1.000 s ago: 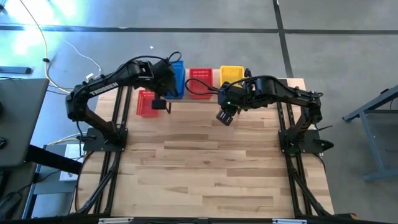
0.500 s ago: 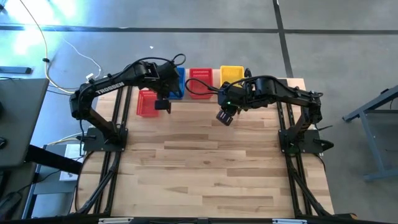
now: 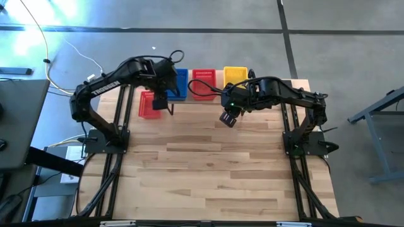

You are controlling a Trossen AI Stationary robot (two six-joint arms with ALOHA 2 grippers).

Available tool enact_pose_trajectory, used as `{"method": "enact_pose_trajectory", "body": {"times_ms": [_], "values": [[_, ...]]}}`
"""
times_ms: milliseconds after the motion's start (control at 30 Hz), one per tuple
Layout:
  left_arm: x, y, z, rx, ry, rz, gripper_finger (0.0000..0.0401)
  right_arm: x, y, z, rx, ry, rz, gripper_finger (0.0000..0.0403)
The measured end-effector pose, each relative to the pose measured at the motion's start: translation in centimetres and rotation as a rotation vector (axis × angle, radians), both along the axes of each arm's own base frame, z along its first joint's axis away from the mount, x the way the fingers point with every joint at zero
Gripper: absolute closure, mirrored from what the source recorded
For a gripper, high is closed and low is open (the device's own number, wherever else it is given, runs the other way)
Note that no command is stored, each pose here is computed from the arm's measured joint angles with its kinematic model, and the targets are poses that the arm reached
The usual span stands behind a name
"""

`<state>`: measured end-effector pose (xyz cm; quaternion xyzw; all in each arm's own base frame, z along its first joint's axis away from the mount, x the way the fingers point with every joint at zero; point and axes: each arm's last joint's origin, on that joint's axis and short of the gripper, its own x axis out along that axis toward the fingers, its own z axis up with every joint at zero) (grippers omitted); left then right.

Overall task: Stack baskets on shelf by color
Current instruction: Stack the red basket into the other red baskets on the shelf

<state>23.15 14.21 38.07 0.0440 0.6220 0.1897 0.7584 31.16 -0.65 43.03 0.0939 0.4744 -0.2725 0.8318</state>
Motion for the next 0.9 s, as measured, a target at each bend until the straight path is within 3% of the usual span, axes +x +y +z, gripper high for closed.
{"method": "enact_pose_trajectory", "body": {"times_ms": [200, 400, 667, 900], "values": [[-2.4, -1.5, 1.7, -0.080, -0.050, 0.112, 0.0240, 0.0, 0.0, 0.0, -0.001, 0.000, 0.001, 0.0277], [-5.6, -3.8, 2.6, -0.134, -0.175, 0.108, 0.0250, 0.0, -0.3, 0.0, -0.029, 0.018, 0.029, 0.0277], [-9.2, -6.0, 0.1, -0.185, -0.276, 0.203, 0.0249, -0.1, -2.1, 0.0, -0.081, 0.055, 0.040, 0.0277], [-9.7, -7.6, -4.6, -0.203, -0.230, 0.192, 0.0249, -0.3, -3.7, 0.0, -0.051, 0.068, 0.043, 0.0277]]}}
